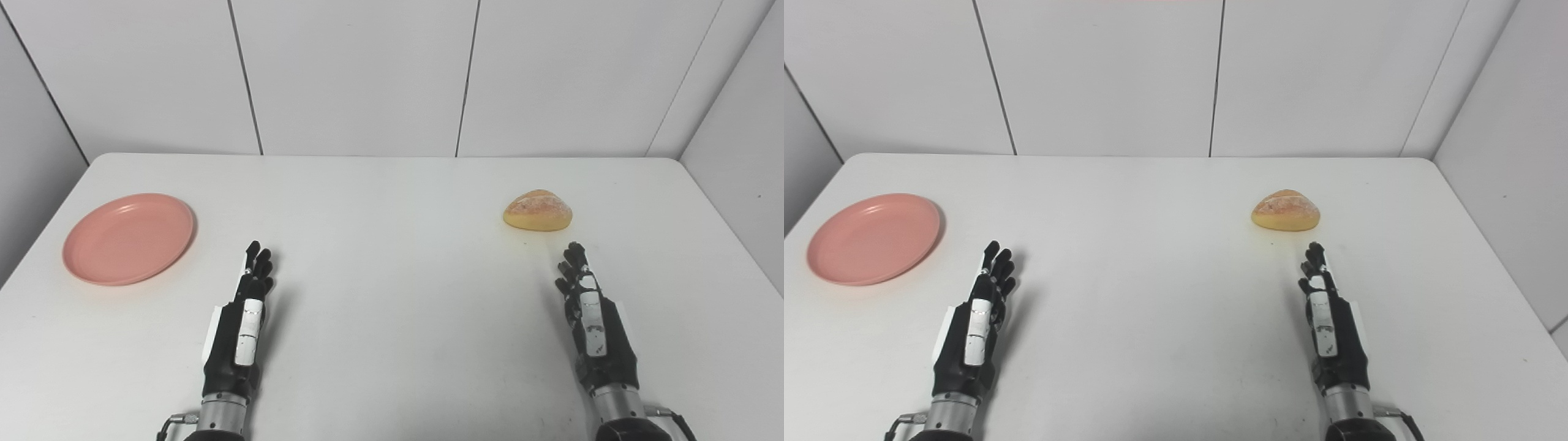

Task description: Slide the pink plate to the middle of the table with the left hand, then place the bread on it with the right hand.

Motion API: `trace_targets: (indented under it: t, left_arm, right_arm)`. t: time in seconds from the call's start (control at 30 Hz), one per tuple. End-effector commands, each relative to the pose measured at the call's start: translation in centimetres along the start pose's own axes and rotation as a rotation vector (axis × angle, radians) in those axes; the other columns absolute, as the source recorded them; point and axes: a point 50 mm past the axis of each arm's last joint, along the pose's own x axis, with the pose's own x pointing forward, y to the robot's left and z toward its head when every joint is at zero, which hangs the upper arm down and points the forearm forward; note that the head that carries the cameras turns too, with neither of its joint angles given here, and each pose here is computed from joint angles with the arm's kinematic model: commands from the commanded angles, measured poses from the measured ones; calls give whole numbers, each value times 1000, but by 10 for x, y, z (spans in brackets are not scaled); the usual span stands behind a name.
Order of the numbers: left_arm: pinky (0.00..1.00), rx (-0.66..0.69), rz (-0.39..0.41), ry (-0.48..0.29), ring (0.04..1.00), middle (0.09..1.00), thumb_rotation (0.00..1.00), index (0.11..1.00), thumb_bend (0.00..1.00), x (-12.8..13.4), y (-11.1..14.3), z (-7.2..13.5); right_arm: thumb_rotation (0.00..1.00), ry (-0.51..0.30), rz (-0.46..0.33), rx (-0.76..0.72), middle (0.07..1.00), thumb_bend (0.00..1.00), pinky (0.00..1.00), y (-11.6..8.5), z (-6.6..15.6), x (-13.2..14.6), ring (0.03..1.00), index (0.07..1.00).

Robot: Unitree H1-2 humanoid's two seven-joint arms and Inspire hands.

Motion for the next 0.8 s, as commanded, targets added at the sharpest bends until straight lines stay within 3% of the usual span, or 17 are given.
trace_targets:
  t: [0.0,0.37,0.77]
  left_arm:
    - [1000,53,22,105,1000,1000,1000,1000,806,-56,27,-14]
    - [1000,56,26,117,1000,1000,1000,1000,822,-55,22,-15]
    - [1000,112,32,113,1000,1000,1000,1000,876,-55,-9,-33]
  right_arm:
    - [1000,-39,16,14,990,852,1000,6,3,4,1000,976]
    - [1000,-37,15,10,996,835,1000,2,2,4,1000,981]
    - [1000,-16,28,32,995,866,1000,-30,-22,1,1000,987]
